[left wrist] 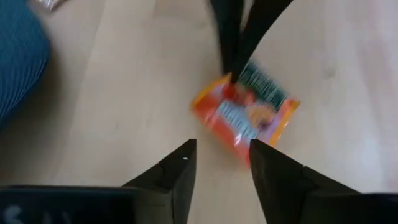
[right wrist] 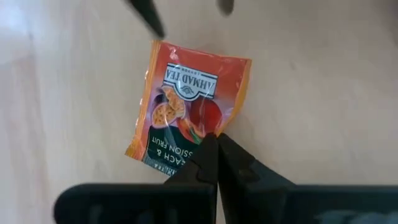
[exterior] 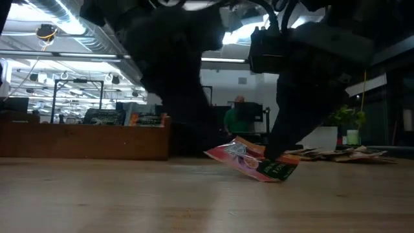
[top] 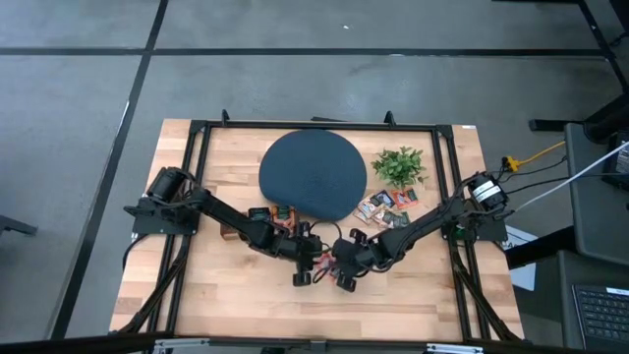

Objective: Pick & Place Tea
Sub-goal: Put the orange tea bag into the right section of the wooden organizer

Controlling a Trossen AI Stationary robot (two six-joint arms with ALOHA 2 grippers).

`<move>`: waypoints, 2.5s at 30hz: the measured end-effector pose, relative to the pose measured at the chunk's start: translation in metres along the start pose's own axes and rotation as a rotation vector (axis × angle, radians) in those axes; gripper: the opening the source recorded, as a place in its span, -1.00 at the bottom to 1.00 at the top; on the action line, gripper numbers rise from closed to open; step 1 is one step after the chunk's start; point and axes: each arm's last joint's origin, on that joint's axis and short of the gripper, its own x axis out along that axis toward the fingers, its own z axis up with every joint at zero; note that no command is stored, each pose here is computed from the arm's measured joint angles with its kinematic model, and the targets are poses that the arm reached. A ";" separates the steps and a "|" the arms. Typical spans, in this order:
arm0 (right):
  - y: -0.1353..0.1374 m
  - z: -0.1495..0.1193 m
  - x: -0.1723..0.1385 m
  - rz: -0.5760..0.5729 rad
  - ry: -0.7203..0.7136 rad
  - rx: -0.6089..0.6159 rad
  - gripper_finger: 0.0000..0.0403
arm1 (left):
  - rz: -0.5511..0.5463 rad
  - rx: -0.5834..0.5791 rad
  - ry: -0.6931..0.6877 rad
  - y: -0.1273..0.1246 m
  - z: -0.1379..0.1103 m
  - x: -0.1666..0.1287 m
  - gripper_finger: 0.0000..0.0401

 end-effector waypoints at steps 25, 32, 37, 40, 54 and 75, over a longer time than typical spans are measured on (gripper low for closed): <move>0.010 0.022 -0.012 -0.263 -0.270 -0.164 -1.00 | -0.183 -0.381 -0.196 0.057 -0.019 -0.061 -0.27; 0.019 0.034 -0.018 -0.247 -0.297 -0.202 -1.00 | -0.152 -0.381 -0.200 0.072 -0.015 -0.066 -0.28; 0.017 0.037 -0.017 -0.209 -0.278 -0.181 -1.00 | -0.170 -0.232 -0.187 0.073 -0.016 -0.066 -0.28; 0.013 0.040 -0.016 -0.175 -0.255 -0.150 -0.99 | -0.190 -0.190 -0.182 0.072 -0.017 -0.066 -0.28; 0.007 0.054 -0.014 -0.165 -0.307 -0.158 -0.98 | -0.203 -0.151 -0.171 0.071 -0.017 -0.066 -0.29; -0.003 0.068 -0.012 -0.173 -0.351 -0.207 -0.97 | -0.187 -0.181 -0.154 0.068 -0.020 -0.066 -0.93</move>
